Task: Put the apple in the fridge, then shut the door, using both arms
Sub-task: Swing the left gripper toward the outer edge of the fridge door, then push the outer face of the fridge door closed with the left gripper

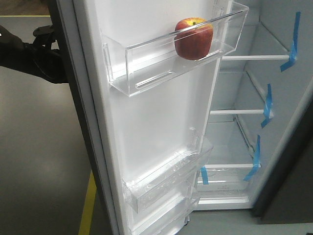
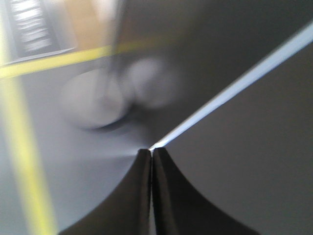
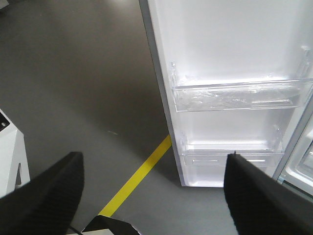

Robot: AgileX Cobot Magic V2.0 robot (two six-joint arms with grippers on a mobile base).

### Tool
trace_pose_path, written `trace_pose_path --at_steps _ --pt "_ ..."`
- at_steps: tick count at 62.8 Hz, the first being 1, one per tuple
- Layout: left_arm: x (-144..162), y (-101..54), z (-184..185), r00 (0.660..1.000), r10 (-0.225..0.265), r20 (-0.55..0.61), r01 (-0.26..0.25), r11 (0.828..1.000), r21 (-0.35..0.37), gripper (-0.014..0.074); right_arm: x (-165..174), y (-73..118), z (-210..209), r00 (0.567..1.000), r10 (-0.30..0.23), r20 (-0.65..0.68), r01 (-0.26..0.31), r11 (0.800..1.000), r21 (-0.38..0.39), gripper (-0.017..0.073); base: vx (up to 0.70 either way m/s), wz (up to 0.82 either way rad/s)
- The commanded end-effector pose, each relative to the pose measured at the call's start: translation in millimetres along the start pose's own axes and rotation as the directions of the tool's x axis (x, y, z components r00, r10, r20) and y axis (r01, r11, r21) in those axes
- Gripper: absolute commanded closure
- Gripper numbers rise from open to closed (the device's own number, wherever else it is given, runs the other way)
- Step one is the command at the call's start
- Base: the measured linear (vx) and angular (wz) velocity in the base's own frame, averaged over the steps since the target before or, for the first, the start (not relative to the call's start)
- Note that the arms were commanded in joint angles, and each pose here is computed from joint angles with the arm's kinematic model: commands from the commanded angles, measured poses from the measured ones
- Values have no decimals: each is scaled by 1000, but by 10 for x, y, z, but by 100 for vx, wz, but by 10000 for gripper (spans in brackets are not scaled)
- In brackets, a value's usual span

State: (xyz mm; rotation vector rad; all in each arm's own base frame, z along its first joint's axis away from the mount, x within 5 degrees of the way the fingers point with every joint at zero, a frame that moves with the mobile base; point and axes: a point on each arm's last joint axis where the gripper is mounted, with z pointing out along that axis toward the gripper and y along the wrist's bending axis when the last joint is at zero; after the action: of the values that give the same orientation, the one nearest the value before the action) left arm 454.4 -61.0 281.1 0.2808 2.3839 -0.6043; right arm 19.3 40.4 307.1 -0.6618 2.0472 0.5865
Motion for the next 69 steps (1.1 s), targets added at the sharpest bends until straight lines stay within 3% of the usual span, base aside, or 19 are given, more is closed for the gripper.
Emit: trace_pose_path --at_steps 1,14,26,35,57,69 --pt "-212 -273 -280 993 22 119 -33 995 91 600 -109 9 -28 998 7 70 -7 1000 1 -3 0 0" --pt "-186 -390 -299 996 12 92 -32 975 219 600 -109 9 -28 998 7 70 -7 1000 1 -3 0 0" --pt "-169 -523 -351 997 20 78 -46 933 356 600 -109 9 -28 998 7 70 -7 1000 1 -3 0 0" --pt "-153 -630 -337 998 20 63 -44 913 405 600 -109 9 -28 998 7 70 -7 1000 1 -3 0 0" --pt "-48 -1303 -99 992 114 47 -123 872 474 600 -109 9 -28 998 7 70 -7 1000 1 -3 0 0" --pt "51 -1678 -7 986 164 39 -161 840 518 600 -109 9 -28 998 7 70 -7 1000 1 -3 0 0"
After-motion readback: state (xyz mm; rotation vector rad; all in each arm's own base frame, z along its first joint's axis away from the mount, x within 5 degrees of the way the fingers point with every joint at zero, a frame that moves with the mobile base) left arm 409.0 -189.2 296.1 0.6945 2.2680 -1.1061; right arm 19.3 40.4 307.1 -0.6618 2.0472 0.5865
